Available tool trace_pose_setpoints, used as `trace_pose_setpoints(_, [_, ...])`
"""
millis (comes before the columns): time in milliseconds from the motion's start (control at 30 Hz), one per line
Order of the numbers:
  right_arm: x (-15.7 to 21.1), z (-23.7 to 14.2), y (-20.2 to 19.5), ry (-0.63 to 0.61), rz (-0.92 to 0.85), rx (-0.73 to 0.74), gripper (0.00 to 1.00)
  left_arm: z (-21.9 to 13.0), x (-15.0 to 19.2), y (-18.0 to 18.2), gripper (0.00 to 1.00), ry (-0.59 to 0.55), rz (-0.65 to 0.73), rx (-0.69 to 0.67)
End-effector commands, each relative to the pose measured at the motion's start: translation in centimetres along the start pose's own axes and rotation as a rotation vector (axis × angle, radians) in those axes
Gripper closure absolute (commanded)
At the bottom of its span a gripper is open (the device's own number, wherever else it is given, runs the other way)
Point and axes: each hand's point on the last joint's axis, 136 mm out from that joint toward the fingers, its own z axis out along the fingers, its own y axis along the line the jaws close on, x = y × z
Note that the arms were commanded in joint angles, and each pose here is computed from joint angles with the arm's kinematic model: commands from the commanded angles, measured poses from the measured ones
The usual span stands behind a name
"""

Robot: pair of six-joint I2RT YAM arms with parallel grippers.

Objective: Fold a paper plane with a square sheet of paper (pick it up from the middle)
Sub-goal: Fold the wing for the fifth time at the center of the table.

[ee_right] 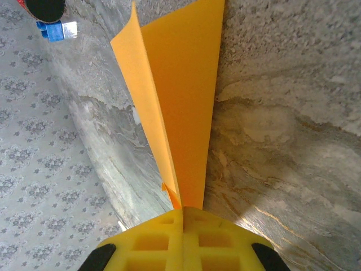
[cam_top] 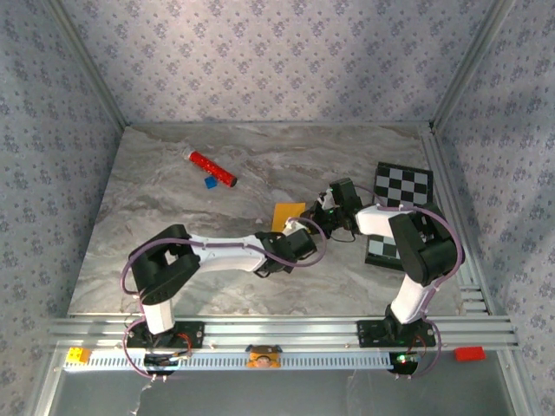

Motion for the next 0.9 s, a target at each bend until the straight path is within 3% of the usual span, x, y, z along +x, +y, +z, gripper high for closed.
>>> trace_pose_setpoints(0, [0.15,-0.36,0.53,-0.012,-0.002,-0.005,1.0,-0.08,-0.02,0.71,0.58,-0.008,0.031,-0.058])
trace_pose_setpoints(700, [0.23,-0.39,0.57,-0.007,-0.005,-0.004,1.0,0.62,0.26,1.35,0.69,-0.005,0.049,-0.118])
trace_pose_setpoints(867, [0.25,-0.41,0.5,-0.008,-0.005,-0.001,1.0,0.61,0.2,1.32,0.75,-0.007,0.043,-0.117])
